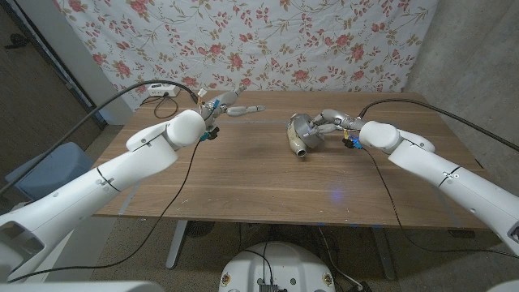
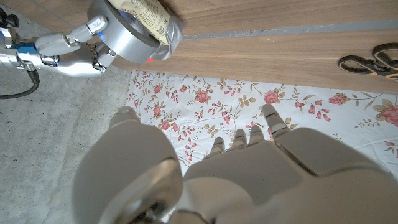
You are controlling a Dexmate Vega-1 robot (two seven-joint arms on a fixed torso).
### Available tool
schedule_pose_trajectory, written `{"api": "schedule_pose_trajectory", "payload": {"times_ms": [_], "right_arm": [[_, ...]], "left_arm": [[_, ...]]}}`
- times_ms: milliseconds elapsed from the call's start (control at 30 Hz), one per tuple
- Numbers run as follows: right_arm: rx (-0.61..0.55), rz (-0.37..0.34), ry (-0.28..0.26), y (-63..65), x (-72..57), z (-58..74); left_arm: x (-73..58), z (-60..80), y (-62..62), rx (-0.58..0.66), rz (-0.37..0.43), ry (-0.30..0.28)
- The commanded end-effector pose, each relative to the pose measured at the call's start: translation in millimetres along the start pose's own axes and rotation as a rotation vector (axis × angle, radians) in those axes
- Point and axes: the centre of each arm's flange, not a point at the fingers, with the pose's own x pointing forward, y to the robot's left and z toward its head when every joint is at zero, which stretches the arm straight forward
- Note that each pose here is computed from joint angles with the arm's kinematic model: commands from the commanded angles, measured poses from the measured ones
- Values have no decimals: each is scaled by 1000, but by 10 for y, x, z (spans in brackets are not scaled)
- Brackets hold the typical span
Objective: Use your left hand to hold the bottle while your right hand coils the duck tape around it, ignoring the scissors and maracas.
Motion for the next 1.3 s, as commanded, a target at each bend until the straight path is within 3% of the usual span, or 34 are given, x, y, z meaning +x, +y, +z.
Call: {"api": "schedule_pose_trajectory", "payload": {"times_ms": [33, 333, 533, 667, 933, 1300], "right_arm": [[29, 72, 6, -99, -5, 32], [51, 52, -1, -231, -58, 43], [60, 77, -2, -283, -68, 62], [97, 76, -28, -293, -67, 49], [224, 35, -136, -320, -98, 36], [449, -22, -314, -377, -148, 41]], "left_arm": [[50, -82, 29, -1, -14, 1], [86, -122, 51, -2, -19, 0], [94, -141, 57, -5, -19, -3], [92, -157, 62, -8, -17, -3], [70, -230, 60, -45, -2, -17], [19, -413, 46, -216, 39, -123]]}}
